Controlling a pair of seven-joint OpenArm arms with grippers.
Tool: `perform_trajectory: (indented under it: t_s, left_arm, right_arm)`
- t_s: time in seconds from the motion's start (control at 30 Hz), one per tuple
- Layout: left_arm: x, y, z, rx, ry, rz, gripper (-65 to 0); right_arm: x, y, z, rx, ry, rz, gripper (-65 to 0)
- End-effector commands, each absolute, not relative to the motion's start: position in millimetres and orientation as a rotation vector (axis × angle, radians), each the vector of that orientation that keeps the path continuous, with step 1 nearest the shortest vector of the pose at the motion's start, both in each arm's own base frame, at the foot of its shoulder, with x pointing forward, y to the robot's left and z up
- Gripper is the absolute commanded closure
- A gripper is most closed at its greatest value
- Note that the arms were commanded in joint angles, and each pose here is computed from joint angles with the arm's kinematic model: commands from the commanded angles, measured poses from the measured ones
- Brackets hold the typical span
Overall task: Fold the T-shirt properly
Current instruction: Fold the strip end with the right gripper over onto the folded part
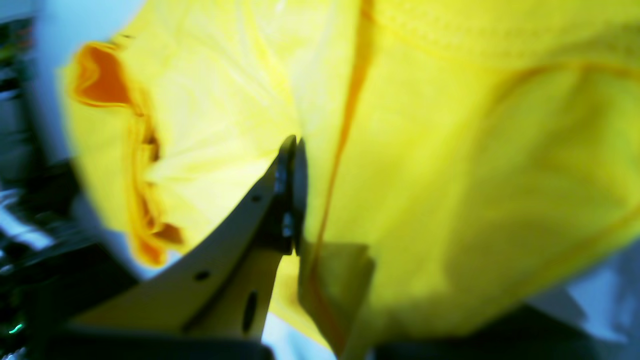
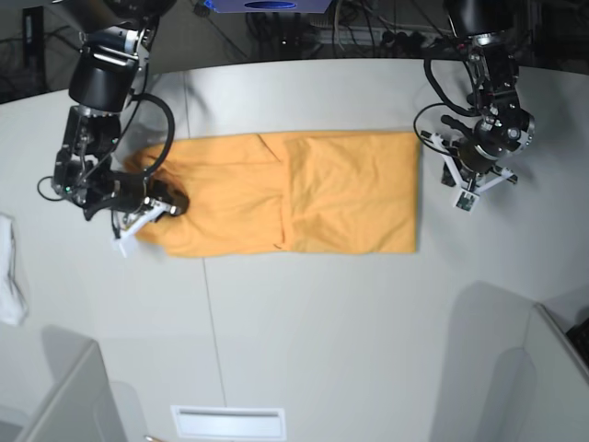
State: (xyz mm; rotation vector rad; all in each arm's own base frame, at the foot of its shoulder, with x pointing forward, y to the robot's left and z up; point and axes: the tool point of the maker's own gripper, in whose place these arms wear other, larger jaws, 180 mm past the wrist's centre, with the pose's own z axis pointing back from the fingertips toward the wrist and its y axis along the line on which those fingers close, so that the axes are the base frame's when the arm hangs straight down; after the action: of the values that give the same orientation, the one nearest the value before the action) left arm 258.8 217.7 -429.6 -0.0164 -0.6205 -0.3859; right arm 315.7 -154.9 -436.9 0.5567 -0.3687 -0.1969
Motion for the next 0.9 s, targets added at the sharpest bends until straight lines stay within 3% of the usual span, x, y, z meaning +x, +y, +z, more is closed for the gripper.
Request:
perform_trajectory:
  t_s: [0.0, 0.23, 0.37, 0.87]
  left_arm:
    - [250.9, 198.1, -438.8, -0.070, -0.587, -0.422, 0.0]
    - [250.2, 139.6, -445.0, -0.166, -0.581, -0.537, 0.0]
    - [258.1, 126.1, -443.5, -0.158, -0.595, -0.531, 0.0]
    - [259.3, 122.4, -443.5, -0.158, -0.594, -0.536, 0.0]
  right_arm:
    - [326.4, -167.0, -422.8, 0.510, -0.418, -0.178, 0.0]
    - [345.2, -130.9, -374.7, 0.320, -0.539, 0.148, 0.0]
    - [351.2, -102.0, -352.9, 0.287, -0.599, 0.203, 0.0]
    - [345.7, -28.3, -305.3, 0.419, -0.703, 0.244, 0.0]
